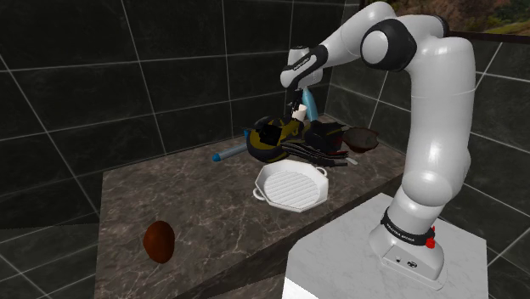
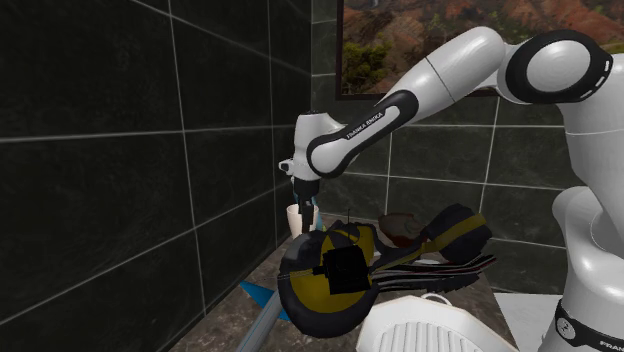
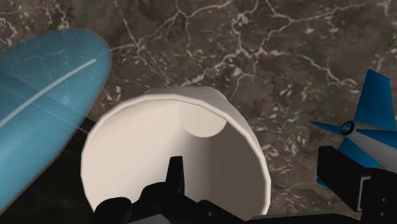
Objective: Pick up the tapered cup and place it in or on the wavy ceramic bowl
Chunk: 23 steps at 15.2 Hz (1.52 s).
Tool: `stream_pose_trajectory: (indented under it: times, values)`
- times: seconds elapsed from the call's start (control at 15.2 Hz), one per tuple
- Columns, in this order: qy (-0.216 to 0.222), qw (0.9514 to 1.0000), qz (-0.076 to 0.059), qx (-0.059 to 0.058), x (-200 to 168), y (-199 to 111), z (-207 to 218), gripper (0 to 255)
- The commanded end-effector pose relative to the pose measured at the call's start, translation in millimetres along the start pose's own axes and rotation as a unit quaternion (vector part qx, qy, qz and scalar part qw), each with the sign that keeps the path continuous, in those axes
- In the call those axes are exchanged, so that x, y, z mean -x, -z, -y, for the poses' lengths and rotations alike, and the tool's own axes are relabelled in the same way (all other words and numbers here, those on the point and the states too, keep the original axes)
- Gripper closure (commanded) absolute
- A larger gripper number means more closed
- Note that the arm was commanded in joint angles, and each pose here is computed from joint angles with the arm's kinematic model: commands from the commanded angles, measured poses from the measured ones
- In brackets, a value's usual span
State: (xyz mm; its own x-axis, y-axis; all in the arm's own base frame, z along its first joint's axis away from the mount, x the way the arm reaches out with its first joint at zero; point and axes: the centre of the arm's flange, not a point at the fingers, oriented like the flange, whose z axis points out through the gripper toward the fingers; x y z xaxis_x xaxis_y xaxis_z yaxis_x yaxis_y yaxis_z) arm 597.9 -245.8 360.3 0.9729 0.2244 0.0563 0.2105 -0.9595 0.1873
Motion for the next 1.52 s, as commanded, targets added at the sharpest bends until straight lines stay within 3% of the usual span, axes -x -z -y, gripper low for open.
stream_pose_trajectory:
  times: [0.0, 0.26, 0.33, 0.92, 1.45]
  values:
    - [0.0, 1.0, 0.0, 0.0, -0.1, -0.8, -0.2, 0]
    - [0.0, 1.0, 0.0, 0.0, -0.1, -0.7, -0.2, 0]
    - [0.0, 1.0, 0.0, 0.0, -0.1, -0.7, -0.2, 255]
    - [0.0, 1.0, 0.0, 0.0, -0.1, -0.8, -0.2, 255]
    - [0.0, 1.0, 0.0, 0.0, -2.5, 40.7, -8.1, 255]
